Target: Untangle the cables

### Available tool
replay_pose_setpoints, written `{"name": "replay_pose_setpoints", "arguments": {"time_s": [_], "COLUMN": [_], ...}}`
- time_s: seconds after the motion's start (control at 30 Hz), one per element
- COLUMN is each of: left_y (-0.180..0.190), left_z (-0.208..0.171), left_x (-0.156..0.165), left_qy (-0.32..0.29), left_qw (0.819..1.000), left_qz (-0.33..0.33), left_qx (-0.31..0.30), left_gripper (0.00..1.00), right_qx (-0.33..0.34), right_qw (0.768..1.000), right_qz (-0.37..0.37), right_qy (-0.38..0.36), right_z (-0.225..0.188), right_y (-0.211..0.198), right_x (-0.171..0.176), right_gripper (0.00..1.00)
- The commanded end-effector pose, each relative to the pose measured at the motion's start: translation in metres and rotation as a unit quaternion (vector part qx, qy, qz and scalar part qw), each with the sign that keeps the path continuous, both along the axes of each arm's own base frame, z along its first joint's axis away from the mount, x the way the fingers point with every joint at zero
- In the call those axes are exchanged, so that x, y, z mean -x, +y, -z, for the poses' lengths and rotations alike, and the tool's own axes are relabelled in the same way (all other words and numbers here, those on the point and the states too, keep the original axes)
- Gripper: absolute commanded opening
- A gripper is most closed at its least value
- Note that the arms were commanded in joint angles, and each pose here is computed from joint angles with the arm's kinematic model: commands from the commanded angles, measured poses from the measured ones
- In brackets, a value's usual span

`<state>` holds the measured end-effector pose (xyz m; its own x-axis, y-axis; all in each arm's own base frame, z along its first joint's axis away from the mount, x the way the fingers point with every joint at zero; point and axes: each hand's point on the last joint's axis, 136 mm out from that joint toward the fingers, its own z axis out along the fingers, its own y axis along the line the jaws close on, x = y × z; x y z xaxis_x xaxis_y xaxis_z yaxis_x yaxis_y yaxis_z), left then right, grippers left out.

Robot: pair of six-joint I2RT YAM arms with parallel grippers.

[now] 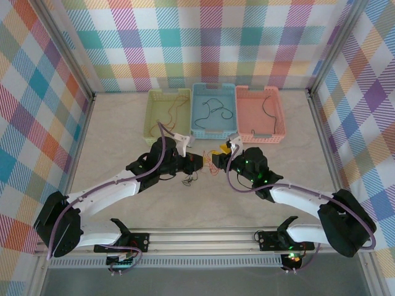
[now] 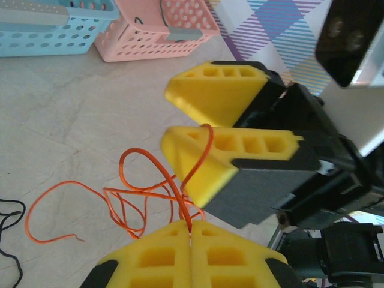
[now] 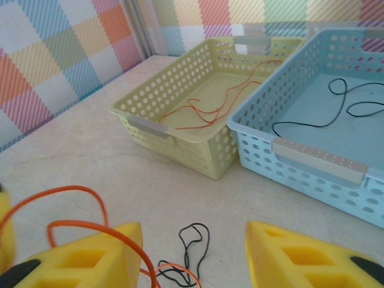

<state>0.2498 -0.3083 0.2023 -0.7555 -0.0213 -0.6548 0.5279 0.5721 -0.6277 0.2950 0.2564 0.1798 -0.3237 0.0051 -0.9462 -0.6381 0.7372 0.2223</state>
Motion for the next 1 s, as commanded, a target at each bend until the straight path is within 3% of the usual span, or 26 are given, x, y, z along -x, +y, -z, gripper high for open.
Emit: {"name": "replay_pose_setpoints", "arguments": {"time_s": [0.0, 0.43, 0.97], "left_y": [-0.012, -0.008, 0.024], "left_z": [-0.022, -0.028, -0.043], "left_x": [0.004, 0.006, 0.000], "left_qy": [-0.030, -0.047, -0.092], "left_qw": [0.999, 0.998, 0.994], "left_qz": [0.028, 0.023, -0.054], "left_qx": [0.020, 0.020, 0.014], "left_gripper": [0.00, 0.00, 0.00], "right_qx": [0.011, 0.065, 0.095], "right_qw": [0.999, 0.983, 0.946], "right_qz": [0.038, 0.172, 0.302], "right_qy": [-0.002, 0.013, 0.071], "right_z": [0.001, 0.015, 0.037], "right_y": [-0.008, -0.056, -0.116], "right_x": [-0.009, -0.031, -0.047], "right_gripper": [0.48, 0.43, 0.37]}}
